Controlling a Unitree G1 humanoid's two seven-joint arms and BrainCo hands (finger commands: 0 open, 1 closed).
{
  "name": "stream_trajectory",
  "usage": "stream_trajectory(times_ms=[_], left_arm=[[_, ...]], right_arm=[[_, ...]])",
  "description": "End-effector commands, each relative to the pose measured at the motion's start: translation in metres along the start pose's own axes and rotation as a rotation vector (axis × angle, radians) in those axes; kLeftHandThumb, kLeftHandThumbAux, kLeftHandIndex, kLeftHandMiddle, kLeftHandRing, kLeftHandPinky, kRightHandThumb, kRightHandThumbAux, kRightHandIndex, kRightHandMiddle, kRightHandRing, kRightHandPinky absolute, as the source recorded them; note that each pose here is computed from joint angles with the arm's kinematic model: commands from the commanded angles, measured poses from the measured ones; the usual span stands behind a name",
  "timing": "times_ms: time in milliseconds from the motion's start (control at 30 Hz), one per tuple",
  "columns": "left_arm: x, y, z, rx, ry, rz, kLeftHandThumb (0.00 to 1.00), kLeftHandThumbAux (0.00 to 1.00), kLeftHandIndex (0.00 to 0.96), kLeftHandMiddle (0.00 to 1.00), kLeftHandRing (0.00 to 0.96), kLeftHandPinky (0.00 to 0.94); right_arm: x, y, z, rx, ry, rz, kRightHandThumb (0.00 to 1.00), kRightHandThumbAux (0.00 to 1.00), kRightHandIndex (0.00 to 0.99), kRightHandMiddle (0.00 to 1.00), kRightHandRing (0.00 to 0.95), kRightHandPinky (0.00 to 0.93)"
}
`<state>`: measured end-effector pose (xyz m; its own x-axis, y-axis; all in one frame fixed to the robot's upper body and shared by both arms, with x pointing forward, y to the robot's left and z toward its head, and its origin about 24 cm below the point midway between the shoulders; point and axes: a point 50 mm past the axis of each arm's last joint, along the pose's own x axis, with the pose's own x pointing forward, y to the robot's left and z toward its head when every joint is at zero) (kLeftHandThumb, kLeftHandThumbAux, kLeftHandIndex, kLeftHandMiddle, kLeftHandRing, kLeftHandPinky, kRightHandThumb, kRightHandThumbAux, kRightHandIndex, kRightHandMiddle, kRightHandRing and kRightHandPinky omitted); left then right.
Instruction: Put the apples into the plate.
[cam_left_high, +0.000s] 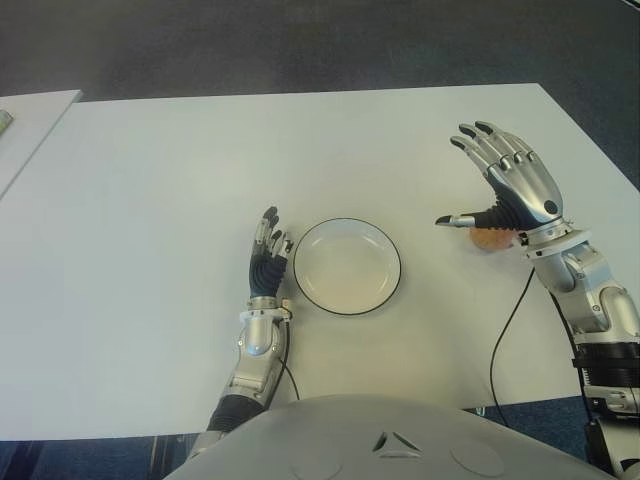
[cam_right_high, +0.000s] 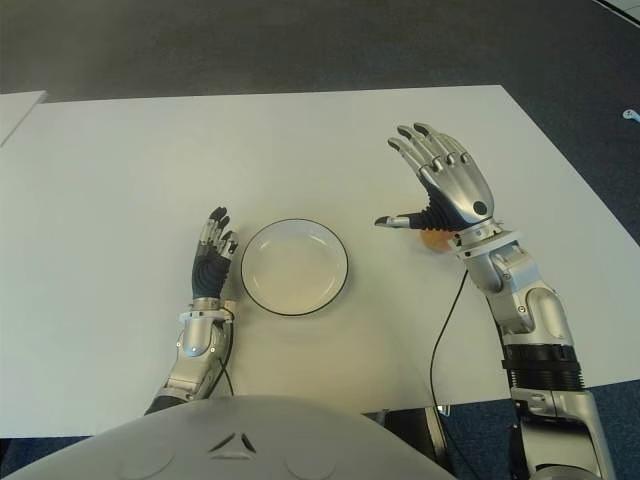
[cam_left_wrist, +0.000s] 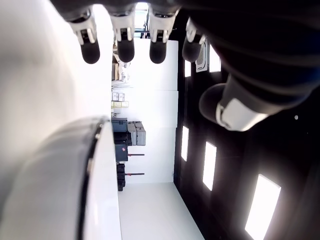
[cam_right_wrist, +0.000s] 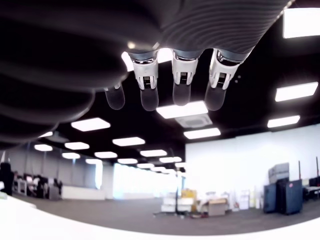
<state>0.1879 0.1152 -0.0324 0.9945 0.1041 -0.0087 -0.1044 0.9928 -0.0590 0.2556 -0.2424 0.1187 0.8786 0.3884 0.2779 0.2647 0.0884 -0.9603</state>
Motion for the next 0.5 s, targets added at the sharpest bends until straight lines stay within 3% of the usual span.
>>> stream_trajectory(times_ms=[33, 500], left_arm=[[-0.029, -0.009, -0.037, -0.04, 0.233, 0.032, 0.027, 0.538, 0.052, 0.056, 0.035, 0.015], [-0.03, -0.005, -0.038, -0.039, 0.229, 0.045, 0.0, 0.546, 0.059, 0.071, 0.051, 0.029]], right_arm=[[-0.003, 0.015, -0.021, -0.034, 0.042, 0.117, 0.353, 0.39, 0.0, 0.0, 0.0, 0.0], [-0.01, 0.02, -0.051, 0.011, 0.165, 0.302, 0.233, 0.278, 0.0, 0.0, 0.0, 0.0]])
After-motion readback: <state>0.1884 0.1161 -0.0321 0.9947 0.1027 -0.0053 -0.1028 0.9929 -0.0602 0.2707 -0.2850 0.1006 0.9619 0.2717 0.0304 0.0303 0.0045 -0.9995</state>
